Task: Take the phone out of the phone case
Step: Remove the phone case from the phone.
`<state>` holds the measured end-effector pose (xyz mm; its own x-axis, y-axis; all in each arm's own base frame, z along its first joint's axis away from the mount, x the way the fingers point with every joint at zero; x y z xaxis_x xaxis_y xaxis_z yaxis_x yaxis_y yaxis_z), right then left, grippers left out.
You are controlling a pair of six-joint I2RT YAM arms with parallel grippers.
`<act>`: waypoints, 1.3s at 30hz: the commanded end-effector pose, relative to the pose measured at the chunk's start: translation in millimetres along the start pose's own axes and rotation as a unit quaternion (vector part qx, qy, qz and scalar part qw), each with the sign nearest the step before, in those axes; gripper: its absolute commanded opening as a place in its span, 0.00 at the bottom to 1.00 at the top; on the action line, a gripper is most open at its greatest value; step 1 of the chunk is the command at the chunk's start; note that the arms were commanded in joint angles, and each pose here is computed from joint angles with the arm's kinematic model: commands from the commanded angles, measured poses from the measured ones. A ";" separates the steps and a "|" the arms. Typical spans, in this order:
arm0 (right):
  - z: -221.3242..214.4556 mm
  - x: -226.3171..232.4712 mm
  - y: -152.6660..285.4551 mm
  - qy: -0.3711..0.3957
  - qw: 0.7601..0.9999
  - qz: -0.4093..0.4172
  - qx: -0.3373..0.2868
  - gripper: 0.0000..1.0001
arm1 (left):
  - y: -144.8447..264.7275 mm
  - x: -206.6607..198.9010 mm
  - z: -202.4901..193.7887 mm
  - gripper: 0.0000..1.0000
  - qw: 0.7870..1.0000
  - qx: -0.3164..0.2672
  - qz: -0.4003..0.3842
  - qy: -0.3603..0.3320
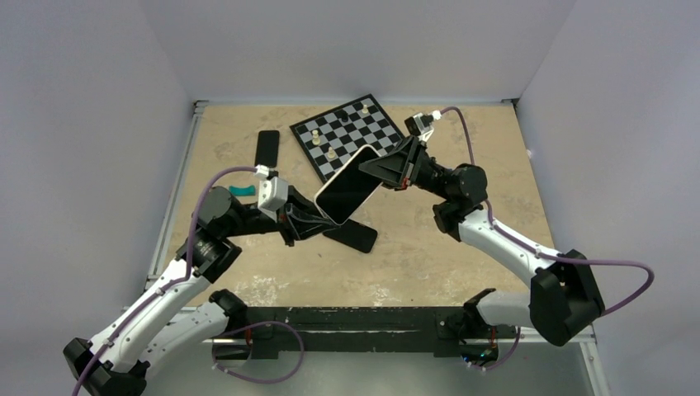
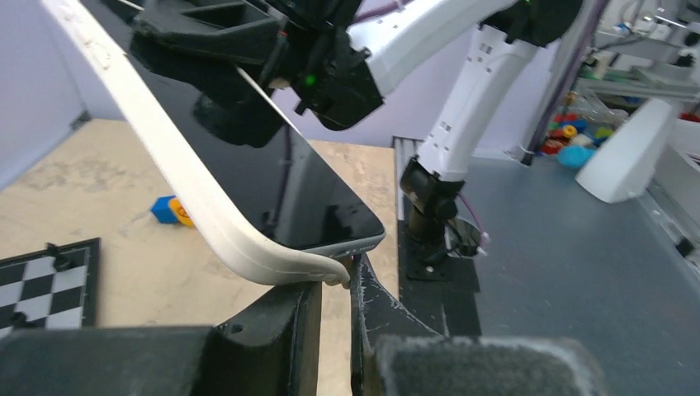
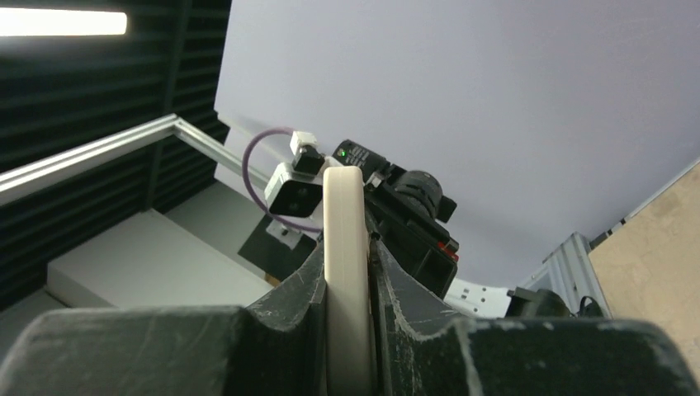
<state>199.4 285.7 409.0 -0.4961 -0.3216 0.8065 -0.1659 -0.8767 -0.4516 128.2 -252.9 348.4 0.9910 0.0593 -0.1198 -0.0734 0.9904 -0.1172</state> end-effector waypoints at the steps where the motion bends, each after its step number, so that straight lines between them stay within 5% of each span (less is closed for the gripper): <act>1: -4.8 36.7 -0.7 -0.061 0.997 0.044 0.010 0.00 | 9.1 48.2 26.3 0.00 0.984 -0.054 0.137 -0.105; 9: -11.9 46.9 4.3 -0.057 0.997 0.058 0.017 0.00 | 30.3 96.8 16.6 0.00 0.954 -0.048 0.289 -0.060; 12: -5.5 55.4 9.2 -0.006 0.997 0.074 0.001 0.00 | 20.0 78.1 0.1 0.00 0.972 -0.025 0.234 -0.004; 14: 3.2 49.5 10.4 0.048 0.998 0.044 -0.009 0.00 | 11.8 48.5 -12.3 0.18 0.987 -0.006 0.154 0.039; 16: 12.6 42.9 11.0 0.105 0.994 0.000 -0.016 0.00 | 12.2 22.5 -23.1 0.49 0.992 0.008 0.098 0.083; 18: 19.1 41.0 11.7 0.159 0.987 -0.034 -0.017 0.00 | 19.6 9.2 -29.0 0.80 0.988 0.013 0.094 0.120; 20: 20.8 37.6 11.0 0.199 0.978 -0.068 -0.001 0.00 | 28.6 3.8 -33.8 0.98 0.981 0.020 0.116 0.155; 24: 17.9 47.7 7.8 0.264 0.961 -0.077 0.042 0.00 | 32.9 -12.6 -25.4 0.99 0.973 0.050 0.107 0.201; 28: 12.5 57.5 7.3 0.284 0.953 -0.076 0.074 0.00 | 24.8 -26.6 -3.5 0.71 0.973 0.058 0.052 0.216; 35: 0.0 68.6 10.8 0.276 0.953 -0.061 0.108 0.00 | 13.6 -23.8 33.1 0.76 0.980 0.011 0.021 0.198; 39: -2.6 68.2 12.2 0.270 0.954 -0.063 0.114 0.00 | 9.2 -22.5 36.3 0.58 0.979 0.014 0.005 0.203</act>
<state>177.4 260.3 430.8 -0.8064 0.0055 0.5913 -0.1380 -0.9741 -0.1792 116.4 -239.8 355.4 0.8324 0.1038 -0.5443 -0.1343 0.9908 -0.0165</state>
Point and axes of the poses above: each gripper's point midway between its finger pads, its own y axis back along the fingers, its own x axis along the line the jaws close on, z = x × y, the point moved 1 cm from there along y, back along the fingers, and after that the axes turned 3 degrees about y, right-handed, at the moved point
